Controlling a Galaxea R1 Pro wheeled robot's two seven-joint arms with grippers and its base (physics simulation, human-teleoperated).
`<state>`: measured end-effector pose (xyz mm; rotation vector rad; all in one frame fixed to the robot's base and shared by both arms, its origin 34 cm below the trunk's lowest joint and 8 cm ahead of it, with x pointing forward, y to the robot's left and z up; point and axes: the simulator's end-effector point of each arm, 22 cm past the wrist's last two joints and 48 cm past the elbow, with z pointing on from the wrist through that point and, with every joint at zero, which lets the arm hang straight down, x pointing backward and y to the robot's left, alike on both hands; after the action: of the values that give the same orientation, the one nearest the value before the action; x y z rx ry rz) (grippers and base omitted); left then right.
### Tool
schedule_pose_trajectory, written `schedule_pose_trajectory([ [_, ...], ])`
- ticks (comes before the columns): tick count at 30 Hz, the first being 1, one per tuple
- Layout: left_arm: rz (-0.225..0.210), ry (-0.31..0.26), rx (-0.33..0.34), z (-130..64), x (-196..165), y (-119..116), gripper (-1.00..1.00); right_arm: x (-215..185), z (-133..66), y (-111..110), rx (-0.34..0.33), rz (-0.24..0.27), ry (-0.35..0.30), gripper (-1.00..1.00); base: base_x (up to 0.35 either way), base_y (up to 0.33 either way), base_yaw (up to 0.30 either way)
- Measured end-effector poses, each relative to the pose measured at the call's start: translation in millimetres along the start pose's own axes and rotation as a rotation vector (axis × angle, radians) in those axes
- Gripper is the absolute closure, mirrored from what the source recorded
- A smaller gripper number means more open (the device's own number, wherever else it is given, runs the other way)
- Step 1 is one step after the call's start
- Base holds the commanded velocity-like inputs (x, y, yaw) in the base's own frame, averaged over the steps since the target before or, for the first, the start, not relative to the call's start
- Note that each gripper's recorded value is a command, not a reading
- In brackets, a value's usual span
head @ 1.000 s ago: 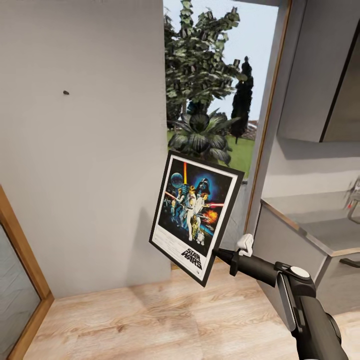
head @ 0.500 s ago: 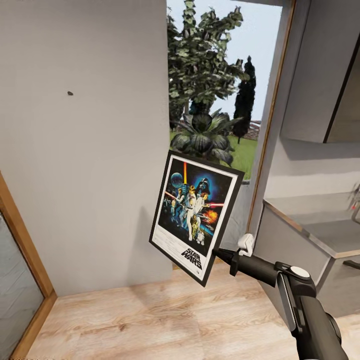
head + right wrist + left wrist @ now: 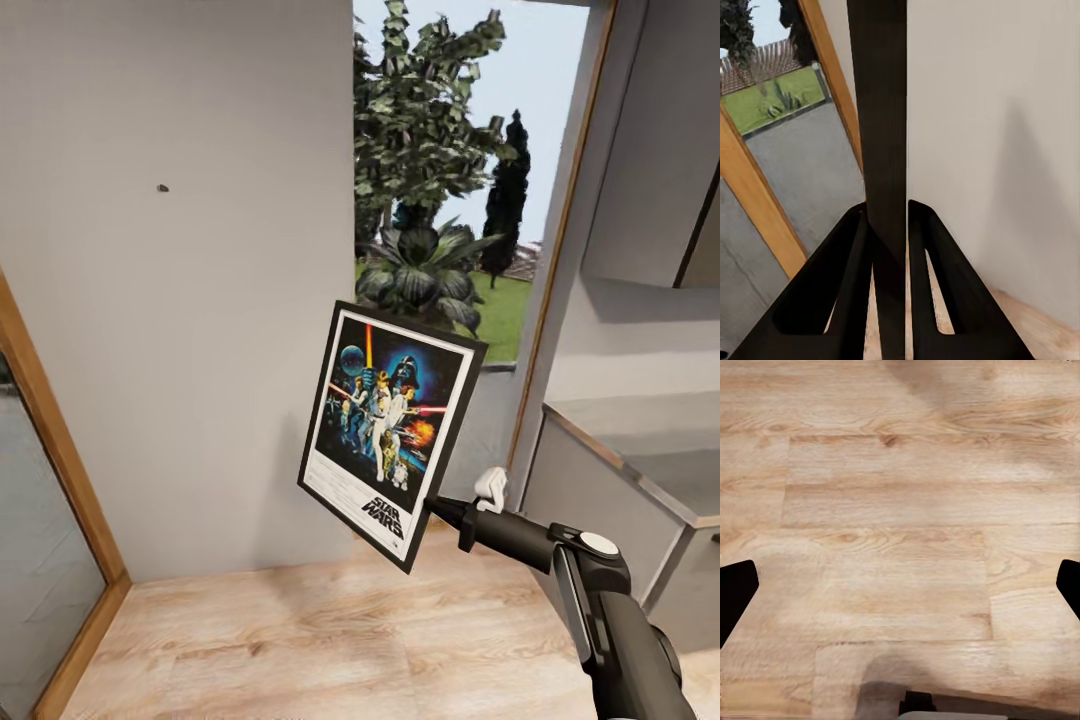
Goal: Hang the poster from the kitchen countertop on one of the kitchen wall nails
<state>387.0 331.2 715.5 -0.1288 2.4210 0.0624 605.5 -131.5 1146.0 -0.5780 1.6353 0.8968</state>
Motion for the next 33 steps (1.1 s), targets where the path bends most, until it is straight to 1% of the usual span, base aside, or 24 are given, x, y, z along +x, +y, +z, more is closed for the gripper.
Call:
schedule_pose_trajectory([
  [7, 0.000, 0.000, 0.000, -0.1, 0.4, 0.0, -1.00, 0.7, 0.9, 1.0, -0.002, 0.000, 0.004, 1.00, 0.000, 0.000, 0.285],
  [10, 0.000, 0.000, 0.000, -0.1, 0.3, 0.0, -1.00, 1.0, 1.2, 1.4, -0.003, -0.001, 0.005, 1.00, 0.000, 0.000, 0.184],
  [20, 0.000, 0.001, 0.000, 0.0, 0.2, 0.1, -1.00, -0.3, 0.9, 2.0, -0.005, -0.003, 0.002, 1.00, 0.000, 0.003, 0.025],
  [28, 0.000, 0.002, -0.001, 0.0, 0.3, 0.3, -1.00, -0.4, 1.0, 1.9, -0.004, -0.004, 0.001, 1.00, 0.000, 0.223, 0.006],
  [33, 0.000, 0.001, 0.000, -0.1, 0.4, 0.0, -1.00, -0.1, 1.8, 2.3, -0.004, -0.004, 0.003, 1.00, 0.000, 0.100, 0.208],
])
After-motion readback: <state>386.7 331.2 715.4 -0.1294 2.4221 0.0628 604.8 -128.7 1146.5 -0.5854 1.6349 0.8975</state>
